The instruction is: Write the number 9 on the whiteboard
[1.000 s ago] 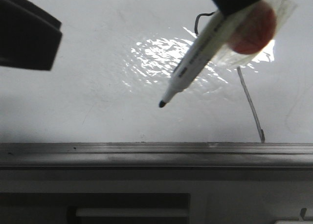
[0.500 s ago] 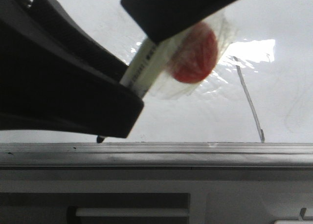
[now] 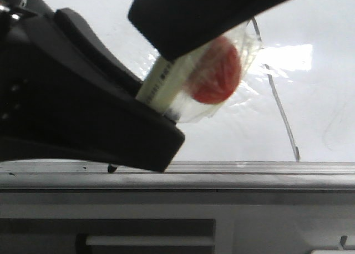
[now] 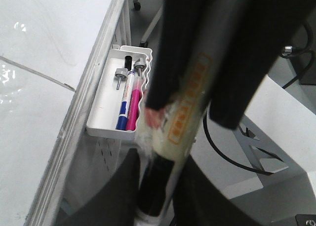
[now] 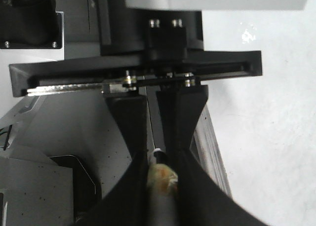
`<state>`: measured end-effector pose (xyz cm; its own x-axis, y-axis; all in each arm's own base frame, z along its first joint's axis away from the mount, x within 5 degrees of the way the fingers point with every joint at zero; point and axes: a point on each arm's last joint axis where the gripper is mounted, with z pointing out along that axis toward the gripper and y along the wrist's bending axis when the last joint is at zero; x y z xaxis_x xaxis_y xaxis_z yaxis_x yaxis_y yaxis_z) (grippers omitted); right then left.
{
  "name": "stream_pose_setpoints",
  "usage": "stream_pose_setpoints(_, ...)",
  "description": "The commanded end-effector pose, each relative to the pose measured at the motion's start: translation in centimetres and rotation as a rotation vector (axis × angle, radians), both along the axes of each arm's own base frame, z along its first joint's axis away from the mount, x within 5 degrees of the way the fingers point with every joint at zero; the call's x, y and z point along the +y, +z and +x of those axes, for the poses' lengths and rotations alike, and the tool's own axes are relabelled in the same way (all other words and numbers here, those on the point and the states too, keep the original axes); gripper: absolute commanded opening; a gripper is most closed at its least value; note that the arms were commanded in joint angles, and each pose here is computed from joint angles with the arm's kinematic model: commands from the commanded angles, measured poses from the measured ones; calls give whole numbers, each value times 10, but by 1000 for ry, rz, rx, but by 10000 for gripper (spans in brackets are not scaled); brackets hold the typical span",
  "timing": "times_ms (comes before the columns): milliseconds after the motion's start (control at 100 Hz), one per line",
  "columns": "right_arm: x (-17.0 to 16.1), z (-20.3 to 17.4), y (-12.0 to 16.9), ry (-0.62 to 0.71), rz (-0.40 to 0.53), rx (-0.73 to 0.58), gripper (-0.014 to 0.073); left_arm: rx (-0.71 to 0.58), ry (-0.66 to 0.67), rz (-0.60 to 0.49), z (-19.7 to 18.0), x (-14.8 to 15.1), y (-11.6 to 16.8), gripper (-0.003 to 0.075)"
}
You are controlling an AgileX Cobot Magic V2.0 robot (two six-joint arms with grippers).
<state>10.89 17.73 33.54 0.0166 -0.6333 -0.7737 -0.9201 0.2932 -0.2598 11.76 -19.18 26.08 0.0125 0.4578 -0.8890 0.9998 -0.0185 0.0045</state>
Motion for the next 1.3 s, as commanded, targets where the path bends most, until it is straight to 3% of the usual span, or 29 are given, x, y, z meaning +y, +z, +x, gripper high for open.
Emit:
stream_pose_setpoints(0,2,0,20,0,96,-61,-40,62,79,-88,5,-4,17,-20)
stream_pose_setpoints(150,2,1,21,-1,109,-72,16,65,86,-84,5,-4,16,-20)
stream_pose_setpoints(350,-11,1,36,-44,189,-130,415,78,102,-66,5,-2,9,-20)
stream_pose_setpoints(440,-27,0,48,-89,250,-181,496,112,119,-62,5,-1,9,-20)
stream_pose_setpoints(550,-51,-6,65,-148,330,-251,445,138,155,-63,7,-1,9,-20)
stream_pose_setpoints(600,-61,-9,71,-174,362,-279,362,154,192,-64,9,-1,9,-21)
stream_pose_setpoints(750,-86,-18,82,-249,404,-337,-64,196,392,-74,23,2,8,-21)
stream_pose_setpoints(900,-96,-19,79,-305,364,-317,-61,261,741,-118,47,12,9,-21)
stream_pose_setpoints(1070,-99,-16,75,-339,331,-296,-61,232,869,-171,54,9,25,-21)
stream_pose_setpoints(1290,-99,-16,75,-353,352,-279,-61,122,1068,-161,50,6,34,-21)
